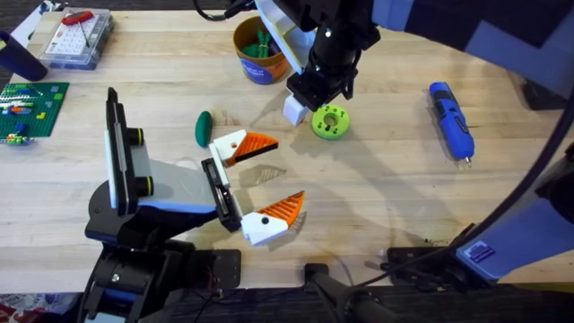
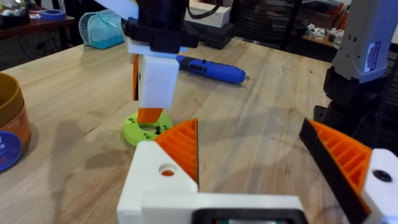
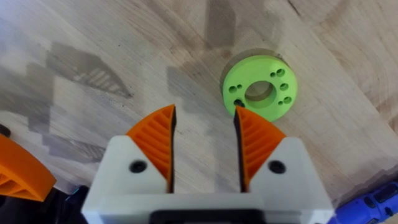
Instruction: Pick up the gripper from the table and insert it into the empty holder that is missing its gripper. Then pick up a screw, insert it into the mounting hole, and use the screwdriver to tighten it. Finally, clean up the table by picking up the vegetable and placing it into the bucket.
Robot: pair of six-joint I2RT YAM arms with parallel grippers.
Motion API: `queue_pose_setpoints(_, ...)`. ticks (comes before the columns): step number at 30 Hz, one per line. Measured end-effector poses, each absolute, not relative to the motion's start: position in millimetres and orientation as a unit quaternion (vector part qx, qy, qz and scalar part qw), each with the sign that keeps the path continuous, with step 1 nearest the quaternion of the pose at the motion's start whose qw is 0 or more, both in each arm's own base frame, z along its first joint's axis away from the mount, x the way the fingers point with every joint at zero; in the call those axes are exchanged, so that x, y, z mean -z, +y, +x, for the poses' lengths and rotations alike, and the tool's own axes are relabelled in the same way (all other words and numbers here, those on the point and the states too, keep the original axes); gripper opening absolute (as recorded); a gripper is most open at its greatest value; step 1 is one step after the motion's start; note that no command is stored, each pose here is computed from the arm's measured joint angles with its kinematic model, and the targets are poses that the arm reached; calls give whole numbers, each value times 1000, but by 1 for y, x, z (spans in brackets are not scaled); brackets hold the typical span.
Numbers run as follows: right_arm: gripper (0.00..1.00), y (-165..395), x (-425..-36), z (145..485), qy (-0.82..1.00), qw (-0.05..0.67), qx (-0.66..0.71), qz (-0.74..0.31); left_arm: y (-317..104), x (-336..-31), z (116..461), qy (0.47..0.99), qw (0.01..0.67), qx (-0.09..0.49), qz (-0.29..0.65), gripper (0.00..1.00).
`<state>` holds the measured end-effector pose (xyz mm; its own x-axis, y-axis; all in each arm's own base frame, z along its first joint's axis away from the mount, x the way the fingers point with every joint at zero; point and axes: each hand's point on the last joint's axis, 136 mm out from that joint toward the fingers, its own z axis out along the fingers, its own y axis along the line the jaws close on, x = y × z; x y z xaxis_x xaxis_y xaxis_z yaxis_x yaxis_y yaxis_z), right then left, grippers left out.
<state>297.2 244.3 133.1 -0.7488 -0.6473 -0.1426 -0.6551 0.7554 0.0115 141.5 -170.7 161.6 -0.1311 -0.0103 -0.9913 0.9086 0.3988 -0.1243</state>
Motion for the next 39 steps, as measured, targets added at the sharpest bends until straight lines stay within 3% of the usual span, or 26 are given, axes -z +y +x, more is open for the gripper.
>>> queue_pose_setpoints(16,496,223,-139,306,945,64,-28,-320,-171,-162,142,628,553,415,357,990)
queue_pose_setpoints(25,496,204,-160,289,943,112,-41,-311,-171,-162,142,628,553,416,357,990)
queue_pose_setpoints(39,496,184,-117,273,949,87,-33,-300,-171,-162,142,628,553,416,357,990)
